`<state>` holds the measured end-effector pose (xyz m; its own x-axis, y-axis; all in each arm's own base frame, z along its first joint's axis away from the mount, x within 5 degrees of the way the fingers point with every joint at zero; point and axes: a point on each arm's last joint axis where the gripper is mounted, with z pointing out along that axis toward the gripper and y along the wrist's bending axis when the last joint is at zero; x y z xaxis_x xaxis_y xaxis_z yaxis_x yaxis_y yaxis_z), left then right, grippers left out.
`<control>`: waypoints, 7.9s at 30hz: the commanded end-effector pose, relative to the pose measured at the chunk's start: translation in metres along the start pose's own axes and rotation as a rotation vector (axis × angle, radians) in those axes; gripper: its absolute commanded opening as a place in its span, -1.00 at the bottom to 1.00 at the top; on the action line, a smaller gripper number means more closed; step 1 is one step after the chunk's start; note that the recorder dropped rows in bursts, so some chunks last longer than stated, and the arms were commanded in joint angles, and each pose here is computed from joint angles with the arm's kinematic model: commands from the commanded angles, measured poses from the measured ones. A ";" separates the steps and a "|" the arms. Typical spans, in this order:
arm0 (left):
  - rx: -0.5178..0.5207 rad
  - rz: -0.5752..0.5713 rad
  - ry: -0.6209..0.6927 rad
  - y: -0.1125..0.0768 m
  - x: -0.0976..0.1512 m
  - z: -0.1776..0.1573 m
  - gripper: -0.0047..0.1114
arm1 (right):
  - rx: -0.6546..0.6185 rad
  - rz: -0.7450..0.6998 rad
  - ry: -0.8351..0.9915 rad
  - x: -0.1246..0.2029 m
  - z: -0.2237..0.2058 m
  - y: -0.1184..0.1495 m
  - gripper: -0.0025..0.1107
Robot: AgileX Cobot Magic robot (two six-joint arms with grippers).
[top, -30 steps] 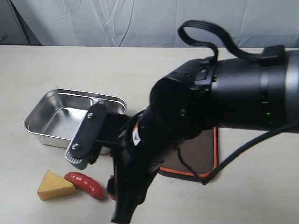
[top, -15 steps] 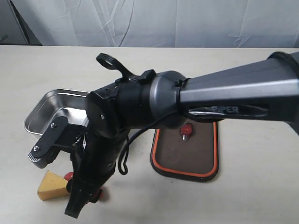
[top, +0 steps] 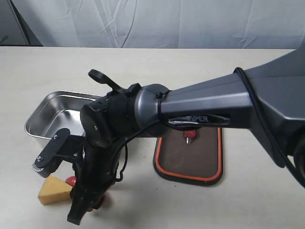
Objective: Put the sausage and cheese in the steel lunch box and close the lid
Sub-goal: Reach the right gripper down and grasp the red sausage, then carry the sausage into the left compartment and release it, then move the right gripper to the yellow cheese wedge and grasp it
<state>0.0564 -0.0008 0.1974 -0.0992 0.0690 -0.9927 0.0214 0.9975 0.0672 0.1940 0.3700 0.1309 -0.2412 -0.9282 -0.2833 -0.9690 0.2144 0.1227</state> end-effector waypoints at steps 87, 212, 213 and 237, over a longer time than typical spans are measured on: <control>0.005 0.000 -0.007 0.000 0.001 0.000 -0.92 | 0.078 -0.387 0.129 -0.001 -0.003 0.031 -0.09; 0.005 0.000 -0.007 0.000 0.001 0.000 -0.92 | 0.063 0.572 0.001 -0.086 -0.023 0.045 0.46; 0.005 0.000 -0.007 0.000 0.001 0.000 -0.92 | 0.067 0.590 0.010 -0.086 -0.019 0.044 0.46; 0.005 0.000 -0.009 0.000 0.000 0.000 -0.92 | 0.054 0.721 -0.014 -0.087 0.018 0.039 0.32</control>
<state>0.0562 -0.0008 0.1975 -0.0967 0.0734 -0.9926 0.0213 0.9972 0.0717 0.1765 0.4646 0.1418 -0.8154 -0.5567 -0.1586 -0.5788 0.7802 0.2373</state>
